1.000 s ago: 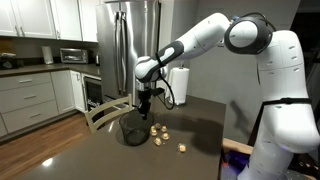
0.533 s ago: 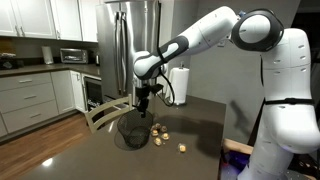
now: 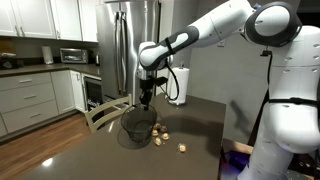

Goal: Move the black basket to the right side of the countertop

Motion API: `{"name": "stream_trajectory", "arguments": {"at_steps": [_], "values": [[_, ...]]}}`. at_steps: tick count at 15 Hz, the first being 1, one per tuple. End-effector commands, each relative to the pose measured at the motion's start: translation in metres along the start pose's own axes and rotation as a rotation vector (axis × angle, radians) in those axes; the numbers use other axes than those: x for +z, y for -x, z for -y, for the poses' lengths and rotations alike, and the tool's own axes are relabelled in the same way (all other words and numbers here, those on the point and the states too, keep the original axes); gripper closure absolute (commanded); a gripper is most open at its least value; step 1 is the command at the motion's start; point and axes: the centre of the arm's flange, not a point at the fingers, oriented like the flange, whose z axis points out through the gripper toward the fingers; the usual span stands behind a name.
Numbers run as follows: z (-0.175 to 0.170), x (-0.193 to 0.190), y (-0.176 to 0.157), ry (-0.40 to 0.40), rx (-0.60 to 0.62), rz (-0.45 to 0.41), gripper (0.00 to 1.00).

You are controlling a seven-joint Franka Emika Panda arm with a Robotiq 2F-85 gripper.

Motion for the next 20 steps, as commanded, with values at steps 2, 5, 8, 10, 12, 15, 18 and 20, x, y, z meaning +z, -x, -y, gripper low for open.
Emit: {"name": "stream_trajectory", "arguments": {"at_steps": [2, 5, 8, 10, 12, 15, 18, 20], "values": [[-0.009, -0.017, 0.023, -0.037, 0.007, -0.025, 0.95], [-0.015, -0.023, 0.031, -0.065, 0.031, -0.053, 0.94], [-0.024, -0.03, 0.042, -0.1, 0.08, -0.086, 0.94], [-0.033, -0.032, 0.05, -0.125, 0.13, -0.101, 0.94], [-0.044, -0.031, 0.058, -0.152, 0.185, -0.119, 0.94], [-0.061, -0.027, 0.071, -0.18, 0.262, -0.142, 0.94], [-0.08, -0.022, 0.086, -0.2, 0.334, -0.169, 0.94], [-0.091, -0.019, 0.097, -0.209, 0.38, -0.188, 0.94]]}}
